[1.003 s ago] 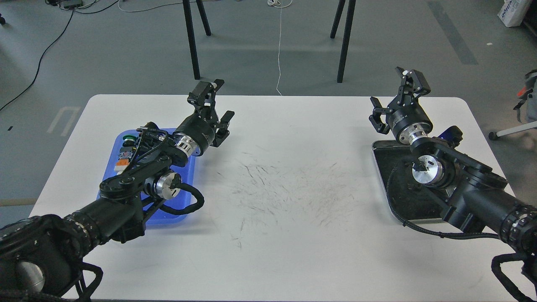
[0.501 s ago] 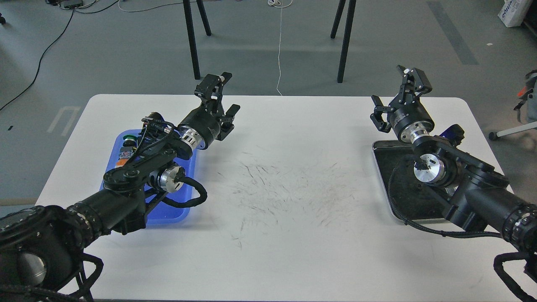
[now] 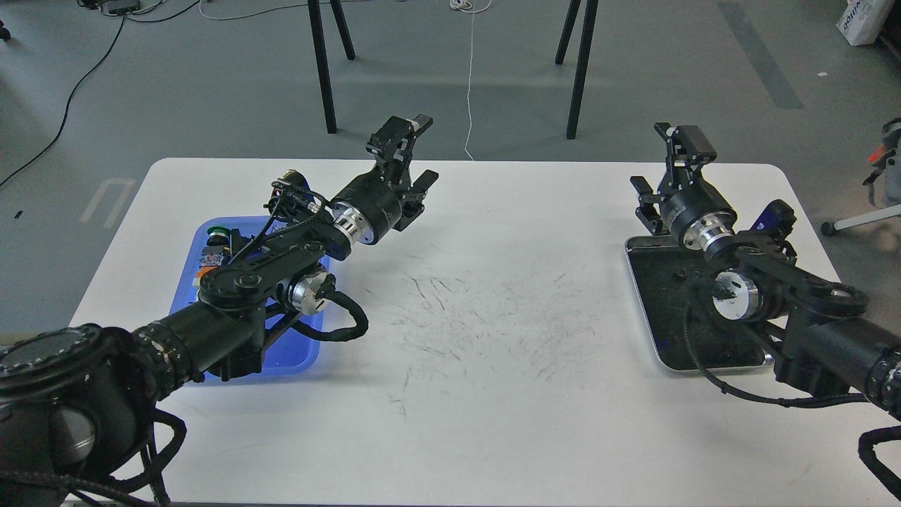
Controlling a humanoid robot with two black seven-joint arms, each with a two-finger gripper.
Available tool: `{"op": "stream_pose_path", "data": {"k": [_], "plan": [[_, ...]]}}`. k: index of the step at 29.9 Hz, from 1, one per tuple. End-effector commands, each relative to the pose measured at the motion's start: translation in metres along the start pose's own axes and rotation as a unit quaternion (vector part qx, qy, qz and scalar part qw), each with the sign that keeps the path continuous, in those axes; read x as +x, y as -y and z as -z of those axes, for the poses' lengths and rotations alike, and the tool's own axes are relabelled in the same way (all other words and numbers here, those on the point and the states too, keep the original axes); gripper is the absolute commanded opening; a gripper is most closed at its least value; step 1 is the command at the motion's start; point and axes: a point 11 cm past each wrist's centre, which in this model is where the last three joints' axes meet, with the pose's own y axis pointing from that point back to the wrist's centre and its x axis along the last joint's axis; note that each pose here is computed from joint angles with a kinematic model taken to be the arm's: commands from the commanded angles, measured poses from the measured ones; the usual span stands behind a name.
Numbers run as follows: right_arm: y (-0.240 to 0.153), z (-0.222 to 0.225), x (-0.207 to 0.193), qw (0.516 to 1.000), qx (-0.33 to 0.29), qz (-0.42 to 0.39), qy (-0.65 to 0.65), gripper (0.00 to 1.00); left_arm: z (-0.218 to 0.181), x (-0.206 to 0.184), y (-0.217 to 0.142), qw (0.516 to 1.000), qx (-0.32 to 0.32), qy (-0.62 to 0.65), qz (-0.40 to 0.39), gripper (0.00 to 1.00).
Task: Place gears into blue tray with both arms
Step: 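Lift the right gripper off the metal tray and reposition above it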
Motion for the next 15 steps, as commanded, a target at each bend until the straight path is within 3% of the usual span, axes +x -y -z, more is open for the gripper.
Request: {"op": "stream_pose_path", "data": {"k": [1,9,15], "plan": [[-0.009,0.009,0.01,1.0,0.002,0.01,-0.018,0.99,0.0,0.002,-0.001,1.0,0.0,-0.002,-0.003,1.0],[-0.008,0.018,-0.003,0.999,0.011,0.034,-0.018,0.99,-0.004,0.008,-0.002,1.0,-0.009,-0.014,-0.015,1.0],[-0.01,0.039,0.007,0.985,0.001,0.098,-0.139,0.99,-0.002,0.012,-0.004,0.999,-0.01,-0.024,-0.023,1.0]]}}
